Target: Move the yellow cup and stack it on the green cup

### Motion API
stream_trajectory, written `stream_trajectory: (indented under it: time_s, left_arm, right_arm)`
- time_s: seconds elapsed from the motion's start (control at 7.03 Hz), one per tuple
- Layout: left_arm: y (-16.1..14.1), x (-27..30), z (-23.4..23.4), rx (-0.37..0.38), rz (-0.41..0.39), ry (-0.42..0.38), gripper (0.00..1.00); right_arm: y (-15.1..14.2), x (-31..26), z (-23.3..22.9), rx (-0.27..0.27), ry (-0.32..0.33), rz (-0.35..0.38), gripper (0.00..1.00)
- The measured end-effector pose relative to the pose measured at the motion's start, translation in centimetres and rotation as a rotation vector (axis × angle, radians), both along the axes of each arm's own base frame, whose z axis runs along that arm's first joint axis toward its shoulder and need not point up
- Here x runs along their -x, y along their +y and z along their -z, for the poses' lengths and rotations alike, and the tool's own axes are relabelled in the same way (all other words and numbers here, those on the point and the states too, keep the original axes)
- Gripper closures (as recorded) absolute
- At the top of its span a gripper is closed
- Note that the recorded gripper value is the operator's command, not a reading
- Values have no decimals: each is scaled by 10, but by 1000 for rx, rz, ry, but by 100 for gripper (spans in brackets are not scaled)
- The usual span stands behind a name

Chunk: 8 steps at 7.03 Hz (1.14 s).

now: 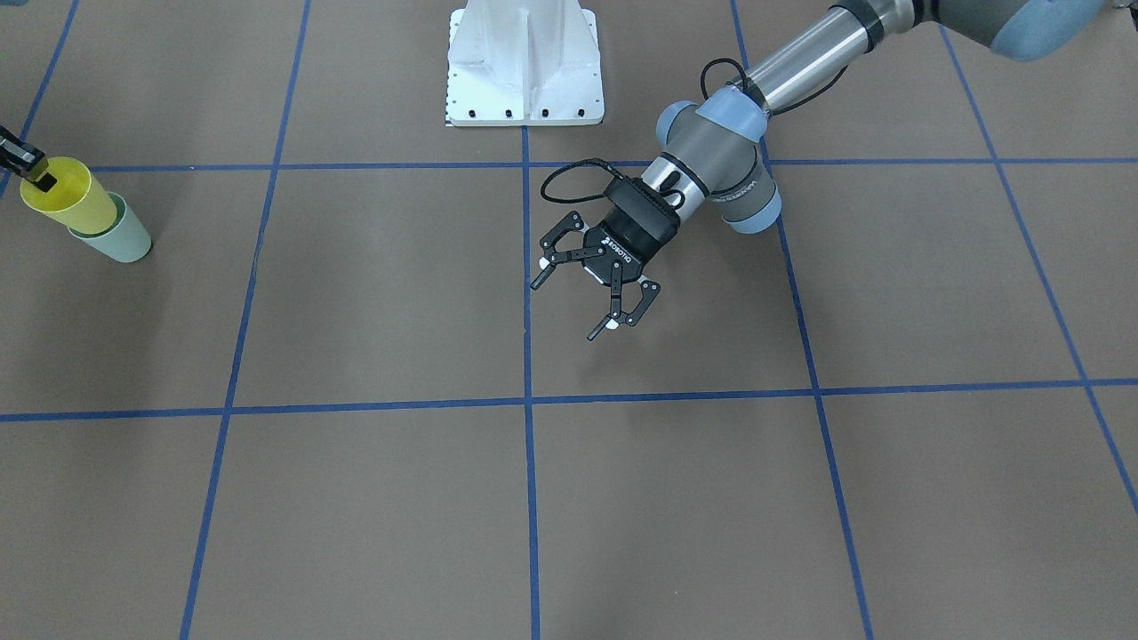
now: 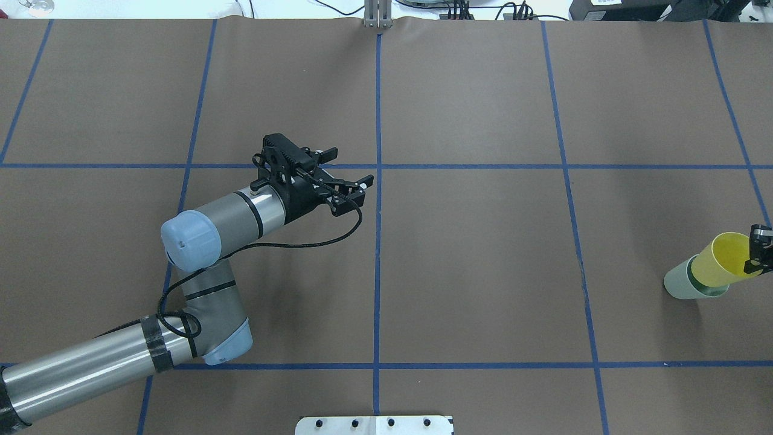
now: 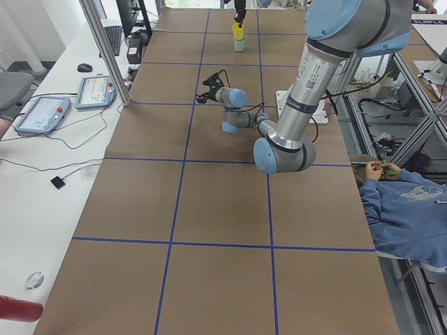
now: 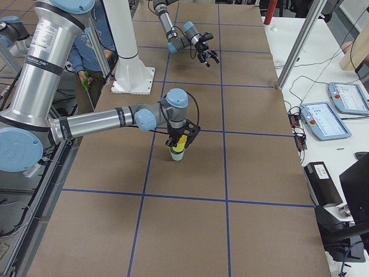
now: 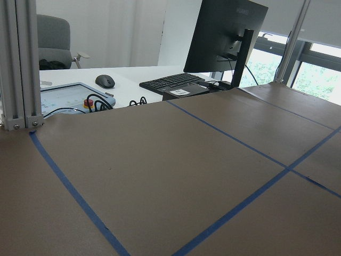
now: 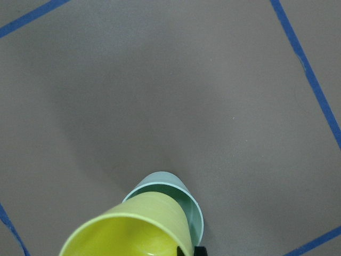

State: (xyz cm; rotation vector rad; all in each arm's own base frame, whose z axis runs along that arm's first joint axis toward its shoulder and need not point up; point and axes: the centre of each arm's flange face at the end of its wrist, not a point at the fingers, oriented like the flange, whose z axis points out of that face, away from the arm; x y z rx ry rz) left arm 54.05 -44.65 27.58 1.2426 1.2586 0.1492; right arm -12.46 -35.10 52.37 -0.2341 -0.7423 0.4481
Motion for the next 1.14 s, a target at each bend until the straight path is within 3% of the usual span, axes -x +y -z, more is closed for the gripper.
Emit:
stream_trajectory:
  time_s: [0.14, 0.85, 1.0, 1.14]
  left_arm:
    - [0, 0, 0, 0, 0, -1, 0]
    - [-4, 0, -7, 14, 5, -22, 0]
    - [-19, 6, -16, 54, 21, -53, 0]
    - [-55, 24, -28, 150, 35, -107, 0]
  right_arm:
    - [-1, 1, -5, -2, -4, 2, 1]
    - [-3, 4, -7, -20, -55, 5, 0]
    - [-6, 6, -1, -49, -68, 3, 0]
    - [-12, 9, 6, -77, -80, 2, 0]
